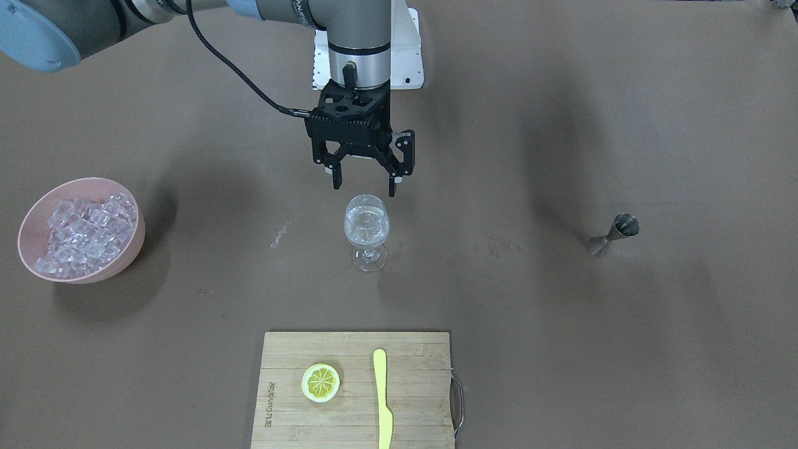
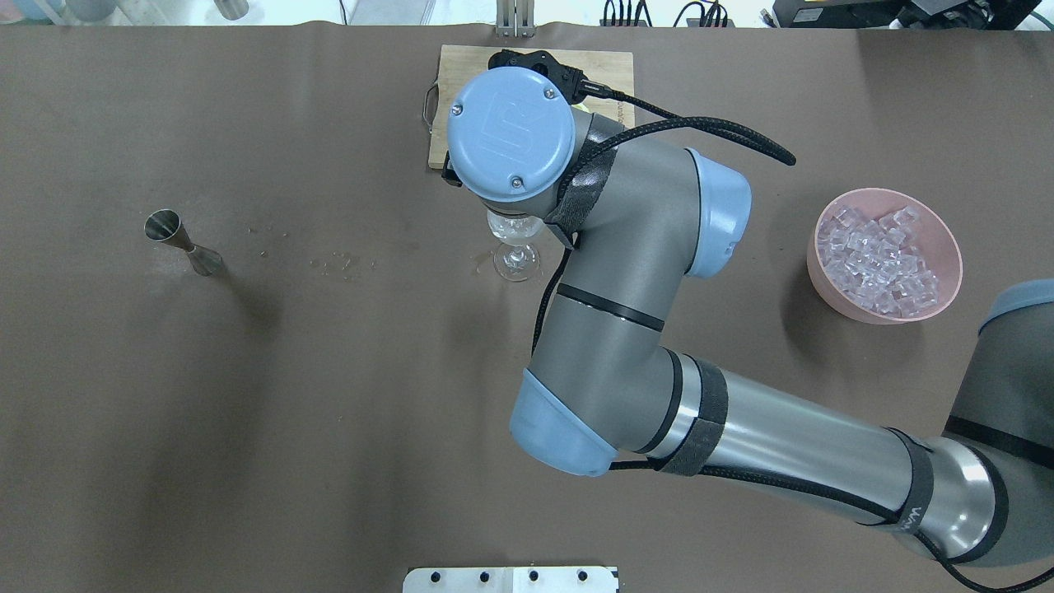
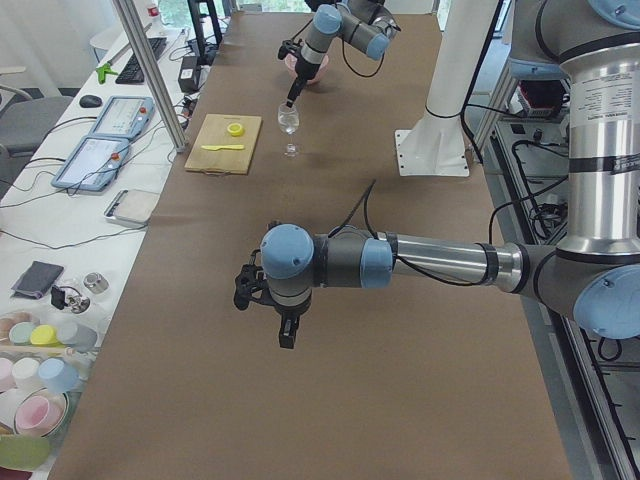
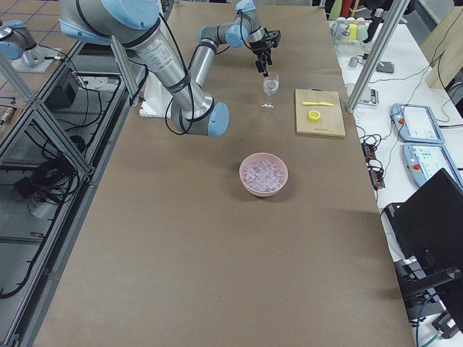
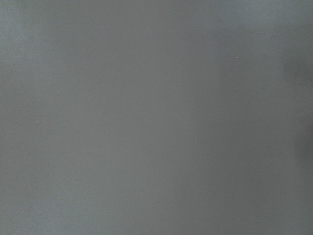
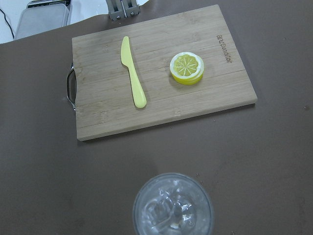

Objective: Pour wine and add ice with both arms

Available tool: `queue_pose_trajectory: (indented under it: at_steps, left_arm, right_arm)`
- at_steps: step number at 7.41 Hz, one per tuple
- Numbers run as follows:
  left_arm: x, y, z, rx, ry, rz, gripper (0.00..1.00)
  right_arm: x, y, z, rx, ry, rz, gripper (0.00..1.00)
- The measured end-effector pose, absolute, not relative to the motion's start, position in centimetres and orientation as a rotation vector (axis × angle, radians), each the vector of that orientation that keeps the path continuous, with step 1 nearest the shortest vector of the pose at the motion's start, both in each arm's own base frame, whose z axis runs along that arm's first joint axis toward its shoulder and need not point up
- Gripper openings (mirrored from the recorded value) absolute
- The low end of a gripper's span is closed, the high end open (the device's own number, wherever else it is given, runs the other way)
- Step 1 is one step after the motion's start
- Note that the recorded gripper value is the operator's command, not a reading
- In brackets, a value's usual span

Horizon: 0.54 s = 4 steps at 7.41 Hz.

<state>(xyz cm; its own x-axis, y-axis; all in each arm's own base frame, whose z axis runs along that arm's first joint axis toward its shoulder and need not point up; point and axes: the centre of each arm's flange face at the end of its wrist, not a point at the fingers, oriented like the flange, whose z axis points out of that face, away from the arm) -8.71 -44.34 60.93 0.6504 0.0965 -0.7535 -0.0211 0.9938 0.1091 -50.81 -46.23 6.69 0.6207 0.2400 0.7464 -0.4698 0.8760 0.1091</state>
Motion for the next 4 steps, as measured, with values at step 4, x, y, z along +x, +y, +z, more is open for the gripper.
queue_pose_trajectory:
  at_steps: [4]
  left_arm:
    - [-8.7, -44.2, 61.0, 0.091, 0.86, 0.066, 0.98]
  right_arm:
    - [-47.0, -47.9, 6.8, 0.283, -0.836, 0.354, 1.0]
